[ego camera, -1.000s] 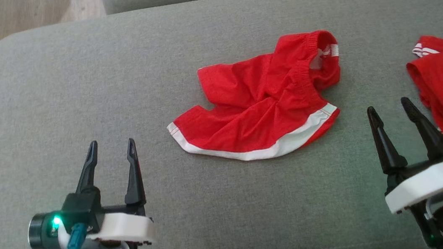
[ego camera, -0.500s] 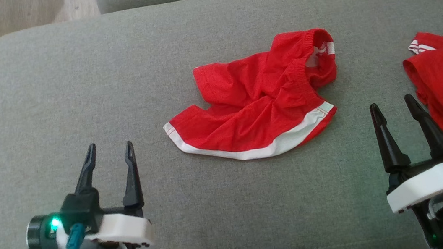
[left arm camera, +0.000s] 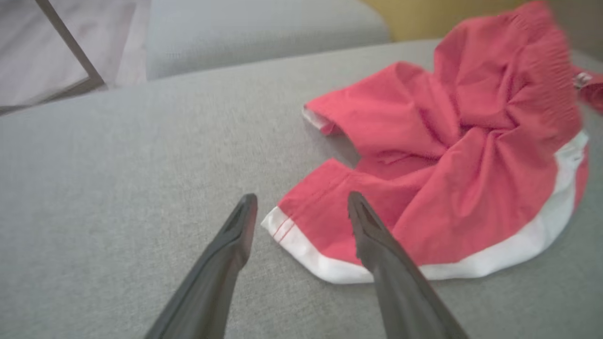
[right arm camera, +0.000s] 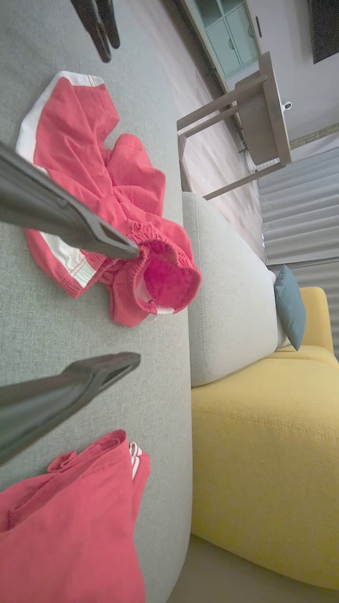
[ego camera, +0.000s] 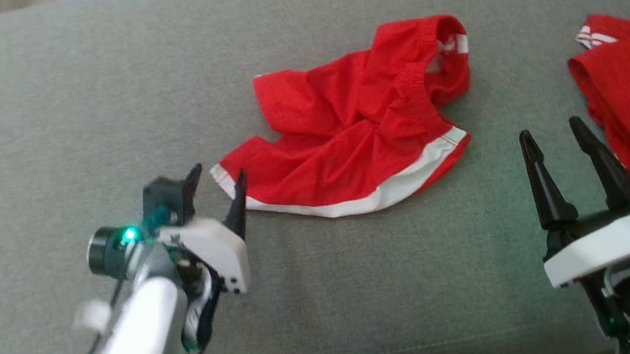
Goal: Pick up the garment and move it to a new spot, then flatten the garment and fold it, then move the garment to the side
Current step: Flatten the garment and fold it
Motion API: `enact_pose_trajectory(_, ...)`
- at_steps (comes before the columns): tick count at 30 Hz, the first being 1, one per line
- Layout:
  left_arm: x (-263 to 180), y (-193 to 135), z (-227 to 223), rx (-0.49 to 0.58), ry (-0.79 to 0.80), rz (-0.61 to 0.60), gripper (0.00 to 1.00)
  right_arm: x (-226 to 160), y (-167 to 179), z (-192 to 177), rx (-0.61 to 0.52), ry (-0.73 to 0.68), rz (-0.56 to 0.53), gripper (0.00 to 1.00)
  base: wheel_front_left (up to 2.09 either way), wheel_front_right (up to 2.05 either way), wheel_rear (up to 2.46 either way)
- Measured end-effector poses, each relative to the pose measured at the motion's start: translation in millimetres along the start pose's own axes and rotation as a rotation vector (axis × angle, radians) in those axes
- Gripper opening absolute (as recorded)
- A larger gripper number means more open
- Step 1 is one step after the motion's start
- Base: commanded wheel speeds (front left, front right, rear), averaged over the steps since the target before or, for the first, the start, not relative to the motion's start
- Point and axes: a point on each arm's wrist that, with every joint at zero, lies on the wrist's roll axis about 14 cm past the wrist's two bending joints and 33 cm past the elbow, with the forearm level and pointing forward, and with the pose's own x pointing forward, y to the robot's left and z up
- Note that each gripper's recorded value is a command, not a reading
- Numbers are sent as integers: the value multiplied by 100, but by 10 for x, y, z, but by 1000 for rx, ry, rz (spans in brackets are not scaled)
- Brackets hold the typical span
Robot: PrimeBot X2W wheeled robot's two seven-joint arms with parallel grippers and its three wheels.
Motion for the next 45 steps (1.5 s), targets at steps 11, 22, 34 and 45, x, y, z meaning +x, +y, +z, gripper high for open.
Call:
enact_pose_trajectory(11, 250, 50, -628, -72, 313, -7, 0, -1, -179, -111, 8, 29, -53, 100, 0, 0, 0)
enact_pose_trajectory(22, 363, 57, -606, -76, 311, -24, 0, 179, 97, -522, -34, 216, 88, 100, 0, 0, 0)
enact_pose_trajectory(34, 491, 76, -588, -91, 273, -26, 0, 606, 280, -872, -149, 406, 259, 100, 0, 0, 0)
enact_pose_trajectory(45, 495, 108, -533, -99, 220, -11, 0, 572, 403, -940, -121, 458, 329, 0, 0, 0, 0)
